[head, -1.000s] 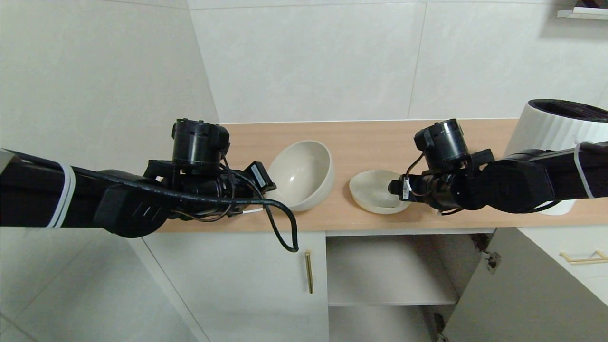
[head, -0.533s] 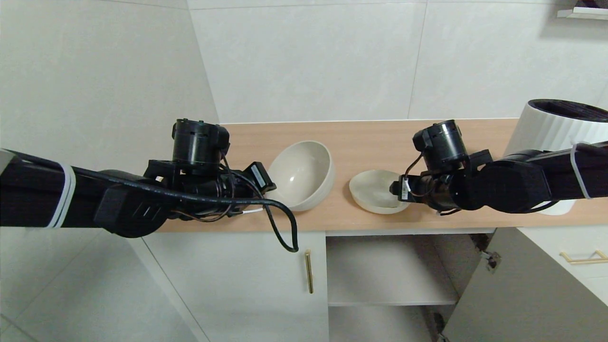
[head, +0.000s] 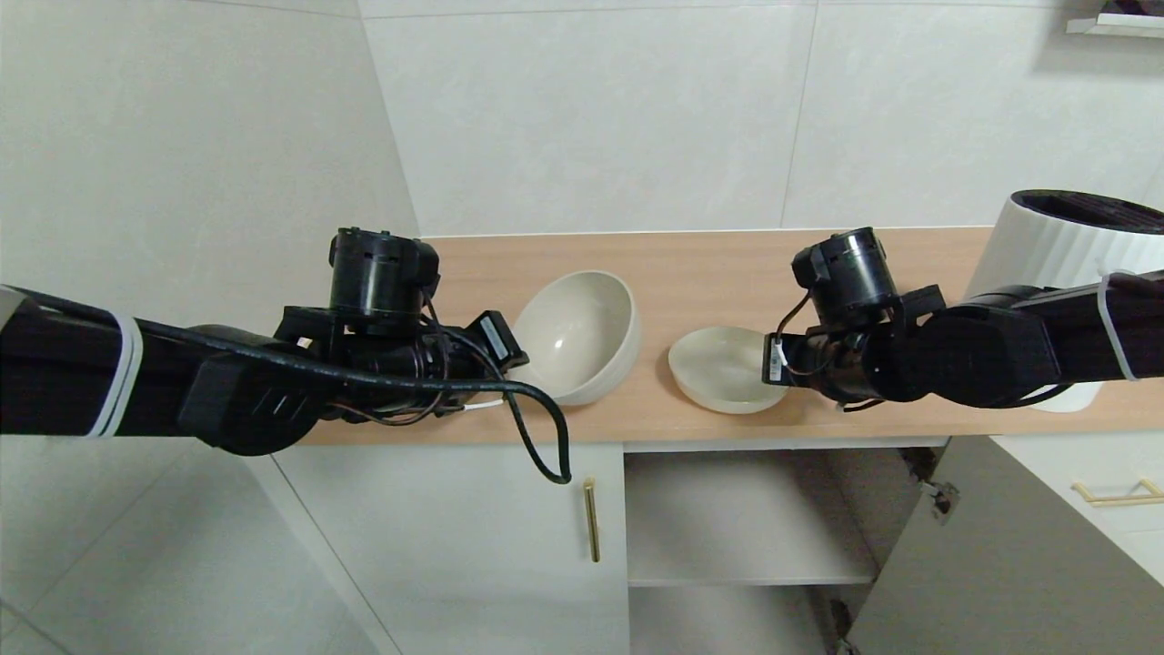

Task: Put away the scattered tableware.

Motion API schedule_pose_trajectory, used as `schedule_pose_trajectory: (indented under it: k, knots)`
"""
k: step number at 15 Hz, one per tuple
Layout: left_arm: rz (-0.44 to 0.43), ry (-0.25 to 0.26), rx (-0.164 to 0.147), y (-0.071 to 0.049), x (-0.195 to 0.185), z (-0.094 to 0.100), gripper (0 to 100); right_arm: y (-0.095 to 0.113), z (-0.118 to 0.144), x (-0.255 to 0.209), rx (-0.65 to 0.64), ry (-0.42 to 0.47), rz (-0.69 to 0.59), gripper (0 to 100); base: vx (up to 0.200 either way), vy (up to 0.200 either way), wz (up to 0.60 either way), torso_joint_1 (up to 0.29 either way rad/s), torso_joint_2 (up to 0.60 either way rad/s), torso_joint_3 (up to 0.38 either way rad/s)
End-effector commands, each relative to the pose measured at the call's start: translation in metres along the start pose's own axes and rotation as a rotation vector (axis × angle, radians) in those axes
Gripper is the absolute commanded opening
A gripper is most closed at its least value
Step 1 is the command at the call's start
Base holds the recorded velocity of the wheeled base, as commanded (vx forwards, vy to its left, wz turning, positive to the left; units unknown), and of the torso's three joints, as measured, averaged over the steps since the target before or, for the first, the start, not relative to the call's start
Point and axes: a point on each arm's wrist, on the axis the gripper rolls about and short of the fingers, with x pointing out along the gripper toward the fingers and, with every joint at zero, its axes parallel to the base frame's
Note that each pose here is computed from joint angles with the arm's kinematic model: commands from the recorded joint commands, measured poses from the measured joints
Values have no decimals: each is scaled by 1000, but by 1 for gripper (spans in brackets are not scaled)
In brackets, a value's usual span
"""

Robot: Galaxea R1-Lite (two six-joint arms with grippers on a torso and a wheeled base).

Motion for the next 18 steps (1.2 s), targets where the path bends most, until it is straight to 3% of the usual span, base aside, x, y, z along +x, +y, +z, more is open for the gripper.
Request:
schedule_pose_trajectory:
  k: [1, 4, 8, 9, 14, 15, 18]
  knots:
    - [14, 17, -1, -1, -8, 0, 0, -2, 3, -9, 6, -13, 7, 0, 0, 0, 0, 0, 0, 0]
    - [-10, 67, -3, -7, -36, 2, 0, -13, 7, -43, 12, -11, 86, 0, 0, 0, 0, 0, 0, 0]
    - [-37, 75, 21, -10, -90, 0, 0, -34, 5, -111, -26, 132, 241, 0, 0, 0, 0, 0, 0, 0]
    - [-28, 82, 72, -6, -111, -5, 0, -43, 4, -133, -41, 169, 265, 0, 0, 0, 0, 0, 0, 0]
    - [-4, 114, 182, 10, -149, -26, 0, -47, -31, -151, -116, 256, 292, 0, 0, 0, 0, 0, 0, 0]
    - [9, 142, 223, 15, -150, -34, 0, -46, -33, -149, -117, 255, 294, 0, 0, 0, 0, 0, 0, 0]
    - [9, 171, 247, 16, -147, -40, 0, -44, -38, -142, -125, 279, 283, 0, 0, 0, 0, 0, 0, 0]
